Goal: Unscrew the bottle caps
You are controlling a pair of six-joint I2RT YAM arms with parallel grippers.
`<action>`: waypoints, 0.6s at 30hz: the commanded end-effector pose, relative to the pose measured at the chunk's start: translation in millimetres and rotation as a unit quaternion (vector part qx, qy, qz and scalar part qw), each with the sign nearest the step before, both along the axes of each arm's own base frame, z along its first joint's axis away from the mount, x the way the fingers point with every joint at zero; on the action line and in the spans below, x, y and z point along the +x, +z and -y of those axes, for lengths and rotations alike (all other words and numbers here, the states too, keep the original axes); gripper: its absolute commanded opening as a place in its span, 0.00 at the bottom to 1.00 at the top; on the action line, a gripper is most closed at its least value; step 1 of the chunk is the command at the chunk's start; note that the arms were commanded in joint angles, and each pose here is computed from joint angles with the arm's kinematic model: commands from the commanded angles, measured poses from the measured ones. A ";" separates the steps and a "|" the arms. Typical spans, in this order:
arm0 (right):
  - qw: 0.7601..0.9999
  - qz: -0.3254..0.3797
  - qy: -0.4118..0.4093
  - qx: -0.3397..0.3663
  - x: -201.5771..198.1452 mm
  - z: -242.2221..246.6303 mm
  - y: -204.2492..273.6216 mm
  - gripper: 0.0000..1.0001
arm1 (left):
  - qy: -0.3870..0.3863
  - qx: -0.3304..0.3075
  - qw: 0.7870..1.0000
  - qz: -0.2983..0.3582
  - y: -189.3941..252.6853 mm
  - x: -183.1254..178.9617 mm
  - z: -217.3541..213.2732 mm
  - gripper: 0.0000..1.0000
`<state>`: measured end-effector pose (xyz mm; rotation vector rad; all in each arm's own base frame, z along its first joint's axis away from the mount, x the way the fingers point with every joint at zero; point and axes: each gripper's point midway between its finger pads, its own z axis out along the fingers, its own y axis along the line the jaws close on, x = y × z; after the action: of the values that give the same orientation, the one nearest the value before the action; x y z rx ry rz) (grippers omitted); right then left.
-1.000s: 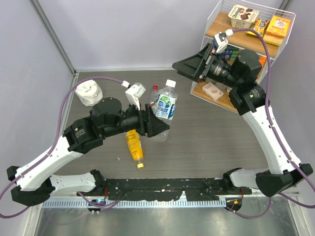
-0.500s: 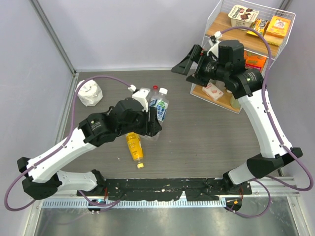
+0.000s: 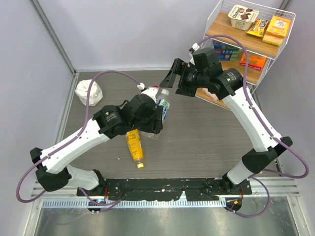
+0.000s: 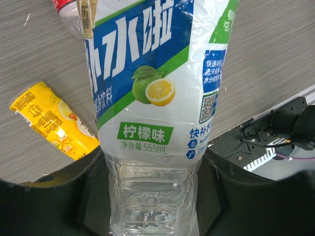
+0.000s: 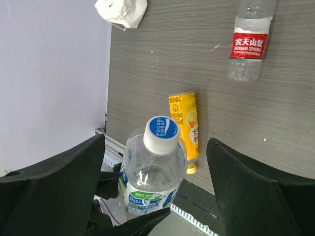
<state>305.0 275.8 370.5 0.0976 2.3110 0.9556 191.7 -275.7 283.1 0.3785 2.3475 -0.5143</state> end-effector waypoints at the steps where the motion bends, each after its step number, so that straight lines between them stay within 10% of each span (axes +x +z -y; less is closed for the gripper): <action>1: 1.000 0.008 -0.025 0.012 6.7 1.6 5.0 0.85 | 0.001 -0.009 1.000 0.018 18.1 3.3 -0.3 0.25; 18: 0.999 -0.027 -0.013 0.035 6.4 -13.5 -18.8 0.64 | -0.001 -0.014 1.000 0.008 14.0 1.1 2.8 0.25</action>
<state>310.7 283.9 337.4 0.1795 2.3783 0.9713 192.0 -276.5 285.3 0.3790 2.3492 -0.5139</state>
